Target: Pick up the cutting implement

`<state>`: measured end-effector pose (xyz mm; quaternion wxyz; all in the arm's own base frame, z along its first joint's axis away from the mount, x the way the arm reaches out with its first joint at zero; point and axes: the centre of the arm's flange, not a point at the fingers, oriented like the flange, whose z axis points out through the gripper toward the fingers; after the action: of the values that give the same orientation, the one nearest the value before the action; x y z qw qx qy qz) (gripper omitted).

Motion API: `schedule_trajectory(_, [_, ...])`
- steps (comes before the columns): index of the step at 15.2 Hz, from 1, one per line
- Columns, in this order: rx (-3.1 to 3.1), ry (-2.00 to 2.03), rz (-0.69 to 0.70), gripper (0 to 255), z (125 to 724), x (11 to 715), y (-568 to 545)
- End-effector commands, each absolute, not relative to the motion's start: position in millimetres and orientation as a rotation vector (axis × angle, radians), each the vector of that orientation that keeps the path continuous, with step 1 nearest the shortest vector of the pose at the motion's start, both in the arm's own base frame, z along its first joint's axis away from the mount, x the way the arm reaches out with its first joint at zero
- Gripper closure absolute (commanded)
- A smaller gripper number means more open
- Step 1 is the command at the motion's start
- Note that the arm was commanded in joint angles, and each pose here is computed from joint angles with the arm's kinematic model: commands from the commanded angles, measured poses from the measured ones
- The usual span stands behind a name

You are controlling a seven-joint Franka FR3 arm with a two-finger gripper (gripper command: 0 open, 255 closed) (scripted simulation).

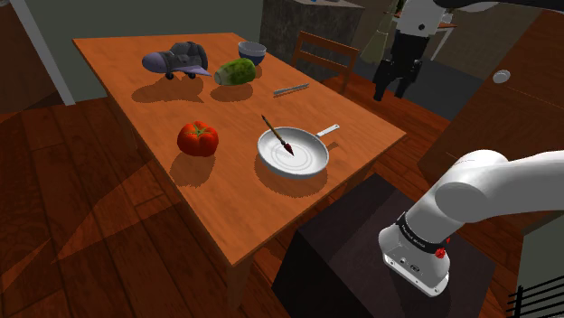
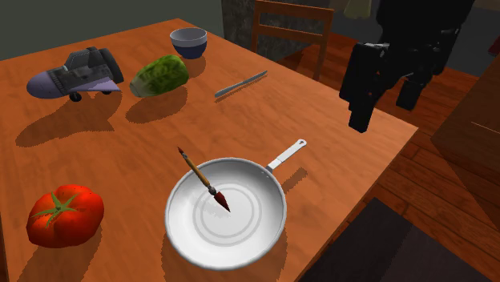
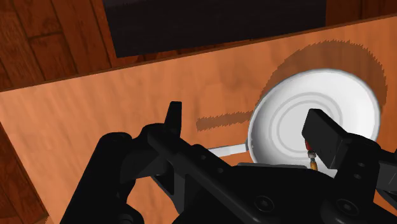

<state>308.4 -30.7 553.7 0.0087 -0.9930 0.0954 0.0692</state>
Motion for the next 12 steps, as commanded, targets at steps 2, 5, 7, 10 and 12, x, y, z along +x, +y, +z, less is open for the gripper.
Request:
schedule_trajectory(2, [-3.11,0.285,0.193,0,546,314,-23])
schedule_trajectory(5, [-3.131,0.246,0.125,0,522,332,-1])
schedule_trajectory(7, [-3.144,0.22,0.079,0,506,344,14])
schedule_trajectory(10, [-3.162,0.18,0.01,0,483,362,37])
schedule_trajectory(12, [-3.173,0.153,-0.037,0,467,375,52])
